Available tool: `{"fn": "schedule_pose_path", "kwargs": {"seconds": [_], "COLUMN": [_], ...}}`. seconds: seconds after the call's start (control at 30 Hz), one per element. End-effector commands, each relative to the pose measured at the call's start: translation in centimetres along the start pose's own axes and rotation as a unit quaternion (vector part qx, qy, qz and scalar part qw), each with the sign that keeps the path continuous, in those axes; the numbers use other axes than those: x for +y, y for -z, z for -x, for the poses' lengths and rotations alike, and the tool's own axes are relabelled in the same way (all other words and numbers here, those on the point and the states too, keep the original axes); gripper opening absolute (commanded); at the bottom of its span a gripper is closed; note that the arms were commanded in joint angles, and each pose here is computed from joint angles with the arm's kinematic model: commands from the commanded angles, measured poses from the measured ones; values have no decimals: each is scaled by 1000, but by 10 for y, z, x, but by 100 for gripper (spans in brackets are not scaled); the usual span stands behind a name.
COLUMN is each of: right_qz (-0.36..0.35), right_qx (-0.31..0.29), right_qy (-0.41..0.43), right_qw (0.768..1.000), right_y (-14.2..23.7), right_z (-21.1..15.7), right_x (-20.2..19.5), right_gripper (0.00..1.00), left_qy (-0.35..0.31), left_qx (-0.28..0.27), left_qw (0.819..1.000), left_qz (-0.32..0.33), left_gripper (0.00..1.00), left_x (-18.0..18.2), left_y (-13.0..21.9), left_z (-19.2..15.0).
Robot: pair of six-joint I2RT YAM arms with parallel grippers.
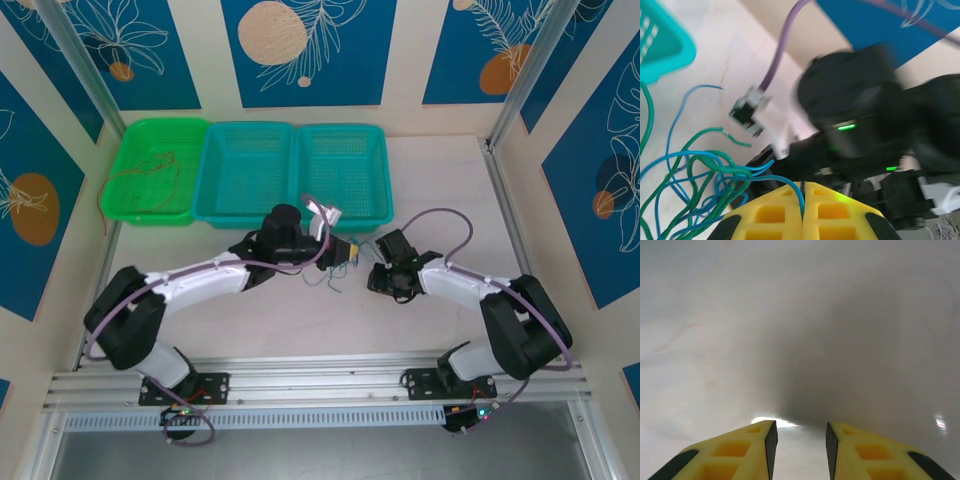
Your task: Untangle the cables
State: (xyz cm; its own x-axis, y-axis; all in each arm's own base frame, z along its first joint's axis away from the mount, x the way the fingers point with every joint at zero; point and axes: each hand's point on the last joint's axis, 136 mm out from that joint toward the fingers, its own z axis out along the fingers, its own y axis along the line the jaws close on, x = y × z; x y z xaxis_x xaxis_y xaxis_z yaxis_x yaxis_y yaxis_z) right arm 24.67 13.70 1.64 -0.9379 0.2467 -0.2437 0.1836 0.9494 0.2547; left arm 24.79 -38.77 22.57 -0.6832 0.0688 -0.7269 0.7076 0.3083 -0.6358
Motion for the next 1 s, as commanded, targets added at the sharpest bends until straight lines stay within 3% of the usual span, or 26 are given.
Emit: {"fn": "schedule_pose_path", "kwargs": {"seconds": [0.0, 0.13, 0.27, 0.47, 0.63, 0.73, 0.87, 0.97], "right_qz": [-40, 31, 56, 158, 247, 223, 196, 200], "right_qx": [1, -12, -52, -65, -43, -14, 20, 32], "right_qy": [-48, 5, 7, -24, 32, 35, 57, 86], "right_qw": [998, 999, 997, 985, 968, 974, 979, 975], "right_y": [1, 11, 37, 75, 100, 95, 79, 70], "right_z": [4, 10, 21, 27, 20, 14, 7, 2], "right_x": [-18, 8, 12, 21, 65, 79, 100, 116], "right_gripper": [35, 30, 35, 39, 40, 42, 60, 65], "left_qy": [-22, -31, -25, 23, 52, 64, 67, 67], "left_qx": [-26, 1, 31, 105, 163, 167, 172, 172], "left_qw": [999, 999, 994, 988, 976, 975, 974, 972], "left_qz": [0, 45, 102, 115, 135, 131, 135, 142], "left_gripper": [0, 0, 0, 0, 0, 0, 0, 0], "left_x": [-18, -4, 28, 69, 90, 91, 91, 94], "left_y": [17, 22, 21, 8, 9, 11, 12, 13], "left_z": [15, 4, -23, -94, -148, -163, -173, -176]}}
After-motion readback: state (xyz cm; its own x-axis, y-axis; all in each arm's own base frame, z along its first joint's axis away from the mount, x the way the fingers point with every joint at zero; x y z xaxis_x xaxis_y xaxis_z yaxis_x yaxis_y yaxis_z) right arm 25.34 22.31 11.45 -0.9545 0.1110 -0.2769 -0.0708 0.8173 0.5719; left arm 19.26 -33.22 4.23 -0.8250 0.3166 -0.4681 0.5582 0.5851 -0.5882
